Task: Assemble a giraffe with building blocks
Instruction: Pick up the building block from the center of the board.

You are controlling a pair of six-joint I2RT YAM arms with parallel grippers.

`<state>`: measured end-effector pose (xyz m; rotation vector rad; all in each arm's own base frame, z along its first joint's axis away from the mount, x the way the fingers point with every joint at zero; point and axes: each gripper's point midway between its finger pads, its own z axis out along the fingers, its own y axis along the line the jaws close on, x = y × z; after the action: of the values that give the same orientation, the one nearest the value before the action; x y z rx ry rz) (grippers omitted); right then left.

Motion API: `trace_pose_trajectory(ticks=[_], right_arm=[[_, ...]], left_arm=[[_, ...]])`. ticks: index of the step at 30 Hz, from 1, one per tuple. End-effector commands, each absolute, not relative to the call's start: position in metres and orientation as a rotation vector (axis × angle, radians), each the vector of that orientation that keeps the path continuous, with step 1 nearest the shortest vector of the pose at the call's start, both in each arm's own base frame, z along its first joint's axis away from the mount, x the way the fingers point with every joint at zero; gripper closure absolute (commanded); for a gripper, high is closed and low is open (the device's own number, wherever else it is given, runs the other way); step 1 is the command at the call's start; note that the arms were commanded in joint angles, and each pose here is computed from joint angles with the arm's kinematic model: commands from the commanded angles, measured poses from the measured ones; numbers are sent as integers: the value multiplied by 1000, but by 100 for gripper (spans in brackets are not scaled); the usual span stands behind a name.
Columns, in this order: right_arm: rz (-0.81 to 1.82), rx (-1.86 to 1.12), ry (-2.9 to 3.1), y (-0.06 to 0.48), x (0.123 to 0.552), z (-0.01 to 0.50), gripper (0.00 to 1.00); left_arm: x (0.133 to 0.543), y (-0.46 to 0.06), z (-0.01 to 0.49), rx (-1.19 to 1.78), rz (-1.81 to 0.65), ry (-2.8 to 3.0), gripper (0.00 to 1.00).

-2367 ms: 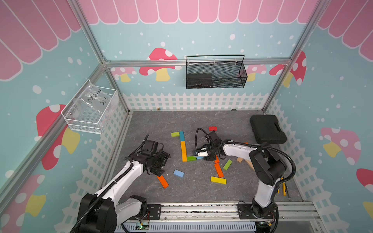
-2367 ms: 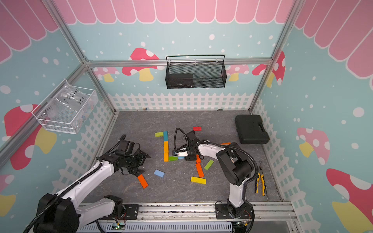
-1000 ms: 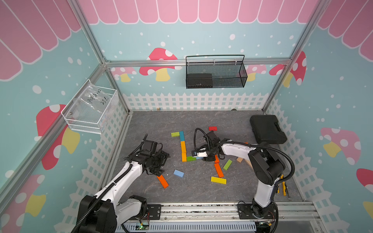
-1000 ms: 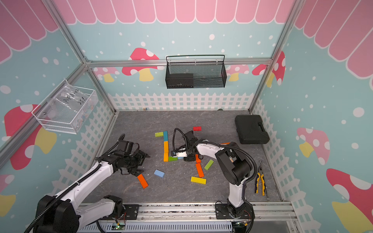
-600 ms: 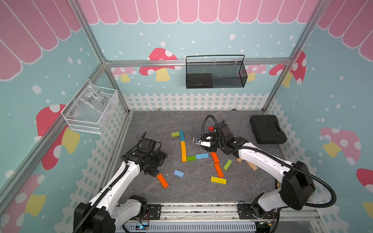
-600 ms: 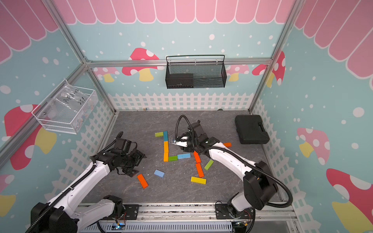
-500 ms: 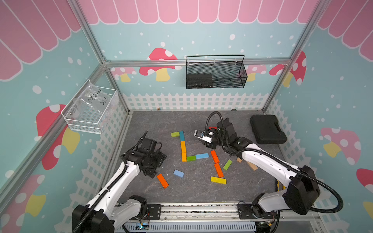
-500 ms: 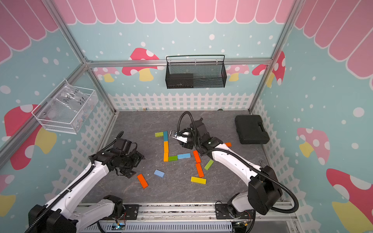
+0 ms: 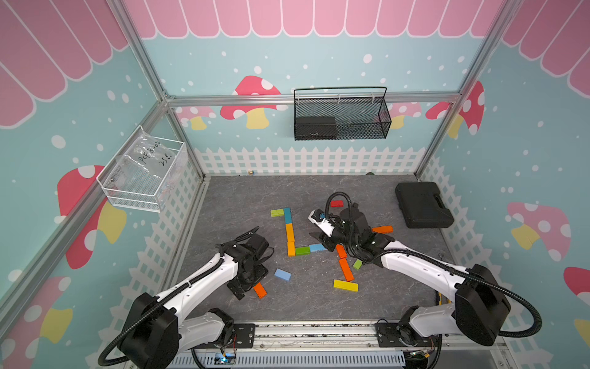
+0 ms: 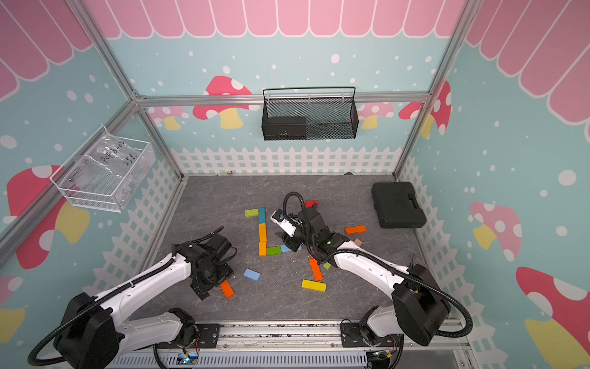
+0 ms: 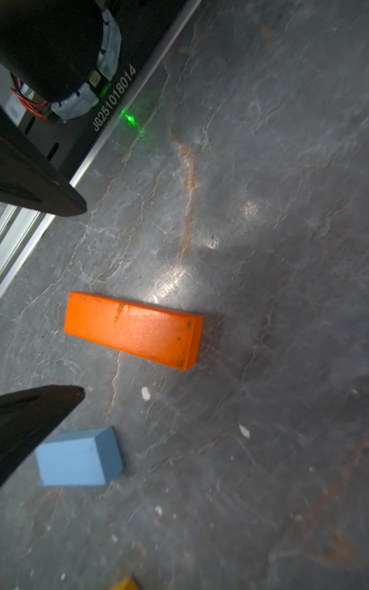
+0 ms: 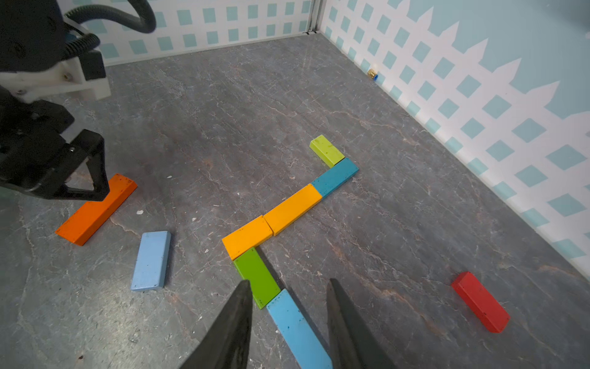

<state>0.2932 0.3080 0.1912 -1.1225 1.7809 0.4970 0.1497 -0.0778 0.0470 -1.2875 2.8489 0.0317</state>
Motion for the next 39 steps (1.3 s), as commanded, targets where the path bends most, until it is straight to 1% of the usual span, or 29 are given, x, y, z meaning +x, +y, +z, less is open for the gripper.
trace_pose_trajectory(ticks=[1,5,11,16,22,25,26,29,31,37,39], right_arm=[[531,-1082,1757,312,287,201,60],[542,-1093,1776,315,284,193,60],[563,-1102,1780,323,281,192,61],[562,-1105,1778,327,281,192,62],[560,-1118,1778,331,281,190,64],[563,-1127,1780,333,280,188,65],[563,-1129,1781,333,280,187,65],[561,-1134,1782,335,280,186,66],[562,-1138,1783,336,279,185,66],[584,-1149,1789,343,278,182,68],[592,-1158,1791,346,275,180,68]], left_arm=[[149,-78,30,-1327,45,2817,20],[150,-83,17,-1318,18,2831,26],[157,-89,13,-1292,-16,2828,26],[160,-91,13,-1282,-29,2830,29],[160,-93,13,-1281,-51,2831,42],[163,-98,18,-1273,-97,2823,54],[164,-99,21,-1271,-112,2819,56],[162,-99,29,-1271,-130,2807,58],[158,-95,32,-1276,-119,2799,63],[155,-92,28,-1285,-107,2791,68],[157,-94,27,-1280,-109,2797,69]])
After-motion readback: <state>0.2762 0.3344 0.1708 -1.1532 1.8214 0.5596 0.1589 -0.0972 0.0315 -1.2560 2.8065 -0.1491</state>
